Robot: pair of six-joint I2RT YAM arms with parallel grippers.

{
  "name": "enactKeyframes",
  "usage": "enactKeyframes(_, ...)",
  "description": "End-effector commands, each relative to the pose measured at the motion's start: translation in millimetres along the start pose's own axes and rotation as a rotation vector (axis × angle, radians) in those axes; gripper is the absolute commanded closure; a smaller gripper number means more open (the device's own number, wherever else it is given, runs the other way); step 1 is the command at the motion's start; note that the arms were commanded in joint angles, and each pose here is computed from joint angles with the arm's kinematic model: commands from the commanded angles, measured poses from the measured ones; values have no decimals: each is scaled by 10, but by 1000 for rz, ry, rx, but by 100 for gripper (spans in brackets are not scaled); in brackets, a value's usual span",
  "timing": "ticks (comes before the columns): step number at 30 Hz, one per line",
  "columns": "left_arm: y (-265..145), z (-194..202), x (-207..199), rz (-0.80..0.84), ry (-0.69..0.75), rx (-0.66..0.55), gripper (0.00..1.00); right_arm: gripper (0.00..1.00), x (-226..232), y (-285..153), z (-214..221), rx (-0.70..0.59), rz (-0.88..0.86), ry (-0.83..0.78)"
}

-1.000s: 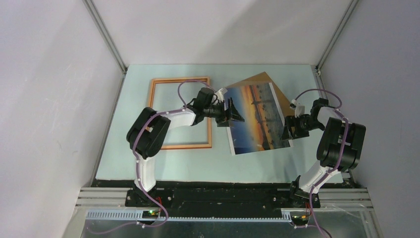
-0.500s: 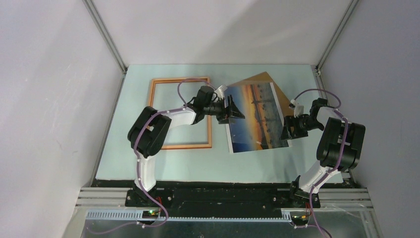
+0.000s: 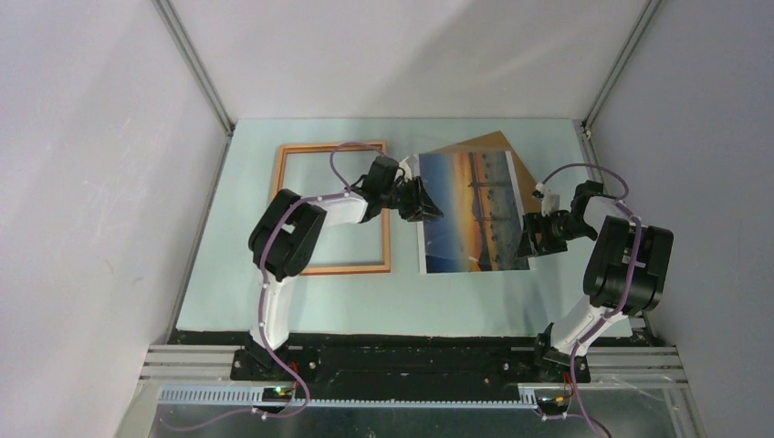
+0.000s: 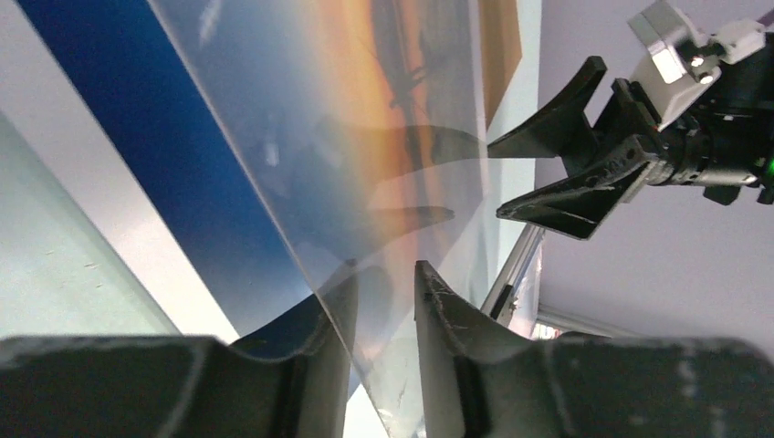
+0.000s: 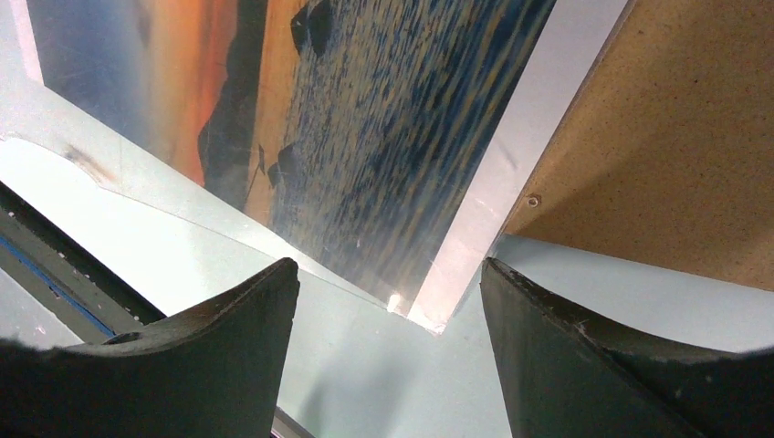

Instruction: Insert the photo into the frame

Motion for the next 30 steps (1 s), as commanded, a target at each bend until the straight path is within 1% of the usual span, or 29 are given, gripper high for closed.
enactKeyframes(1, 2, -139, -46, -14, 47, -31, 73, 23, 60, -29, 6, -18, -35, 17)
enactKeyframes(4, -23, -166, -50, -14, 55, -35, 83, 22, 61, -86, -28, -45, -26, 12)
enactKeyframes(7, -91, -213, -81, -12, 66, -47, 98, 17, 62, -180, -71, -84, -13, 4)
enactKeyframes(9, -146, -250, -103, -9, 80, -60, 100, 13, 73, -262, -118, -121, 2, -7)
enactKeyframes(11, -213, -277, -138, -4, 98, -71, 100, 10, 89, -347, -164, -157, 18, -19)
enactKeyframes(12, -253, -280, -171, 3, 108, -75, 100, 5, 107, -407, -196, -183, 28, -30)
enactKeyframes(14, -323, -281, -215, 16, 125, -76, 100, 1, 140, -491, -238, -213, 40, -38)
enactKeyframes(24, -610, -247, -494, 123, 203, -68, 100, 1, 470, -962, -436, -388, 76, -60)
enactKeyframes(30, -745, -268, -696, 172, 280, -80, 100, 1, 656, -1169, -542, -490, 86, -63)
Point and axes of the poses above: each gripper's point midway between its finger pads, its own y axis out along the fingers, its own x axis along the line the jaws close on, z = x × y, the point moved 4 cm from there along -y, back along the fingers, and after that the axes turned 2 degrees about y, right-handed, at the moved point
